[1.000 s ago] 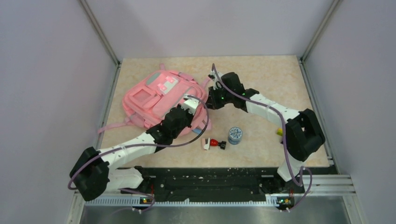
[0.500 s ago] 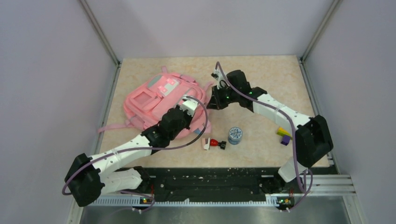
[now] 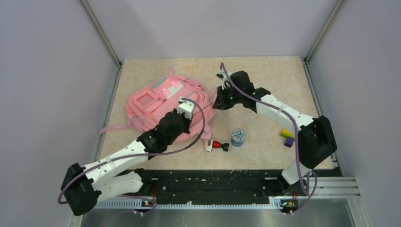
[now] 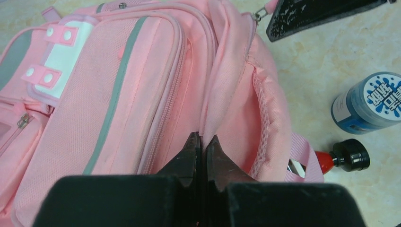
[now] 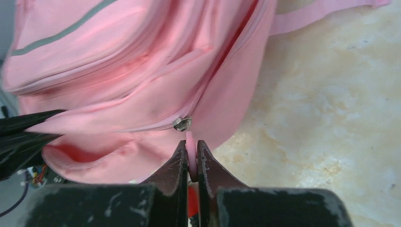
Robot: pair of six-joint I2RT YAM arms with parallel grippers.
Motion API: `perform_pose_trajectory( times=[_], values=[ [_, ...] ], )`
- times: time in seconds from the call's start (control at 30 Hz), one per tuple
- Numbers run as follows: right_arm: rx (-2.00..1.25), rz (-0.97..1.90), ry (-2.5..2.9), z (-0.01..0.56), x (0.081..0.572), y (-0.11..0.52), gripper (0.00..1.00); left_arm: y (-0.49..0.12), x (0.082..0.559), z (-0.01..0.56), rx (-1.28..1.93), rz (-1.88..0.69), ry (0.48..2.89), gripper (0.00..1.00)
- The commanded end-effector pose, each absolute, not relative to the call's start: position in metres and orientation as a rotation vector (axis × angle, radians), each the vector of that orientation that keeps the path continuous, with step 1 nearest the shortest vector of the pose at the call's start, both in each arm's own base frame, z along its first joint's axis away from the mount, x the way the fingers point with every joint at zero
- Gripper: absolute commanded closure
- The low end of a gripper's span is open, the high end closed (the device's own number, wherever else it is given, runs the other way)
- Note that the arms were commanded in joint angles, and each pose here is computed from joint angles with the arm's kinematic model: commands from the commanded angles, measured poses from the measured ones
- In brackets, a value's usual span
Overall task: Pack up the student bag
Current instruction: Zip the student bag at the center of the board.
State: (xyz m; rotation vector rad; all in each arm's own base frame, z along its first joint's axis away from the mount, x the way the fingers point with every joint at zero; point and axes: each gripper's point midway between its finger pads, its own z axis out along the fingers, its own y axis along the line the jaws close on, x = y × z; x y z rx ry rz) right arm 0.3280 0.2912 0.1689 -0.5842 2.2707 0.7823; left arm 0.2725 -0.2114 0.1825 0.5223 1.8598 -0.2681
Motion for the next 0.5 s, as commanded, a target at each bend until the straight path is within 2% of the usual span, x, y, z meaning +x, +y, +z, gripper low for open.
perform_pose_trajectory(
  times=[0.0,0.47],
  values=[
    [-0.312,0.367,2.260,0.164,0.407,0.211,1.00,-0.152,0.273,0.186,0.337,-0.061,1.888,1.00],
    [-0.412,0.380,2.275,0.129,0.450,0.231,1.00,-0.155,0.246,0.241,0.294,-0.293,1.787,1.00]
  ],
)
